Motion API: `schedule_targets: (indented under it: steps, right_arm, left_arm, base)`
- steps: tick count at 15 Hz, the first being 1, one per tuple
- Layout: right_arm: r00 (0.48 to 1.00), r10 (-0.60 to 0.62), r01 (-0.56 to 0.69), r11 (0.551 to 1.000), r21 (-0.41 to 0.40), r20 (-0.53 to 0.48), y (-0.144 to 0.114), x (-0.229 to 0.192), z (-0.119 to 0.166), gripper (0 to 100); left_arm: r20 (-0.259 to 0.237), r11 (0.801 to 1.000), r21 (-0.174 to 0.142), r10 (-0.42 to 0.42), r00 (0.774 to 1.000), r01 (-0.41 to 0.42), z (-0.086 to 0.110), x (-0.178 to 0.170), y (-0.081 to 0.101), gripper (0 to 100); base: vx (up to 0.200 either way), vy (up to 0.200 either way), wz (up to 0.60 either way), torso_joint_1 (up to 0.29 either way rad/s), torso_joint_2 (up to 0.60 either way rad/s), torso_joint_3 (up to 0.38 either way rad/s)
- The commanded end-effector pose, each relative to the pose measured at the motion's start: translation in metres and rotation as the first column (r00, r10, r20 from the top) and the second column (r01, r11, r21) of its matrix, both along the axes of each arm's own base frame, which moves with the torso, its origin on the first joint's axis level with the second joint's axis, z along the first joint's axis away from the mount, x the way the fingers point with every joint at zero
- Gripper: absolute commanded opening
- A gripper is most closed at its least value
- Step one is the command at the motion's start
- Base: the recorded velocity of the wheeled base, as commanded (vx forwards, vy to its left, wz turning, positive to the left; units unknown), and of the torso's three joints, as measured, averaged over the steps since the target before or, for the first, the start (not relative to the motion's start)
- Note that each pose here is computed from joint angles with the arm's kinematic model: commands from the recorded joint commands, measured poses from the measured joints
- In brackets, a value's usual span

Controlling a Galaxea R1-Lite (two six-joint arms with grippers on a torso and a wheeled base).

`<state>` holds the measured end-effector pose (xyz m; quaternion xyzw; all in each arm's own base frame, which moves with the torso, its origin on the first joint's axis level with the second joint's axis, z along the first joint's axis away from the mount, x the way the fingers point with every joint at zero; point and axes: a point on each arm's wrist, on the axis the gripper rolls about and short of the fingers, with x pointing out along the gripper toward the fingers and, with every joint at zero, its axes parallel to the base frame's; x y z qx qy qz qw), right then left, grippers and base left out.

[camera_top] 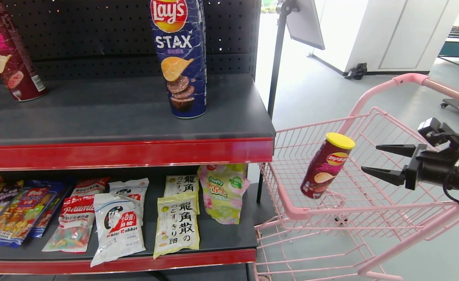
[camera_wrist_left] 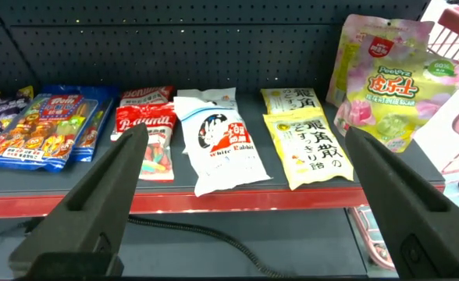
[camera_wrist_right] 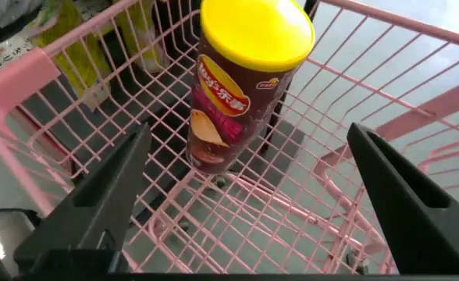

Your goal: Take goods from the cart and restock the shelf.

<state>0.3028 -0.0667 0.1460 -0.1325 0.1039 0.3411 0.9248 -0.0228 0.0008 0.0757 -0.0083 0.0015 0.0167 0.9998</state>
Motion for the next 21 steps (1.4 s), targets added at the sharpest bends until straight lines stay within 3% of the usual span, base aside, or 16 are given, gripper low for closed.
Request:
schedule_targets:
  steps: [1, 5, 10, 13, 14, 17, 21]
  right_arm:
    - [0.997, 0.045, -0.044, 0.999, 0.023, -0.057, -0.001, 0.043, -0.032, 100]
    - [0.997, 0.052, -0.051, 0.998, 0.022, -0.049, -0.005, 0.068, -0.042, 100]
    - [0.972, 0.221, -0.215, 0.973, 0.082, -0.075, 0.043, 0.084, -0.051, 100]
    - [0.96, 0.26, -0.244, 0.959, 0.142, -0.103, 0.065, 0.096, -0.047, 100]
    - [0.955, 0.273, -0.254, 0.955, 0.154, -0.116, 0.071, 0.098, -0.05, 0]
    - [0.94, 0.317, -0.293, 0.939, 0.182, -0.125, 0.095, 0.103, -0.046, 0]
    - [0.945, 0.317, -0.301, 0.938, 0.172, -0.077, 0.096, 0.097, -0.022, 0]
  left_arm:
    - [-0.001, 1.0, 0.0, 0.0, 1.0, 0.0, 0.0, 0.0, 0.0, 100]
    - [-0.001, 1.0, 0.0, 0.0, 1.0, 0.0, 0.0, 0.0, 0.0, 100]
    - [-0.001, 1.0, 0.0, 0.0, 1.0, 0.0, 0.0, 0.0, 0.0, 100]
    - [-0.001, 1.0, 0.0, 0.0, 1.0, 0.0, 0.0, 0.0, 0.0, 100]
    - [-0.001, 1.0, 0.0, 0.0, 1.0, 0.0, 0.0, 0.0, 0.0, 100]
    - [-0.001, 1.0, 0.0, 0.0, 1.0, 0.0, 0.0, 0.0, 0.0, 100]
    - [-0.001, 1.0, 0.0, 0.0, 1.0, 0.0, 0.0, 0.0, 0.0, 100]
  base:
    - [0.0, 0.0, 0.0, 0.0, 0.0, 0.0]
    - [0.0, 0.0, 0.0, 0.0, 0.0, 0.0]
    - [0.0, 0.0, 0.0, 0.0, 0.0, 0.0]
    - [0.0, 0.0, 0.0, 0.0, 0.0, 0.0]
    - [0.0, 0.0, 0.0, 0.0, 0.0, 0.0]
    - [0.0, 0.0, 0.0, 0.0, 0.0, 0.0]
    - [0.0, 0.0, 0.0, 0.0, 0.0, 0.0]
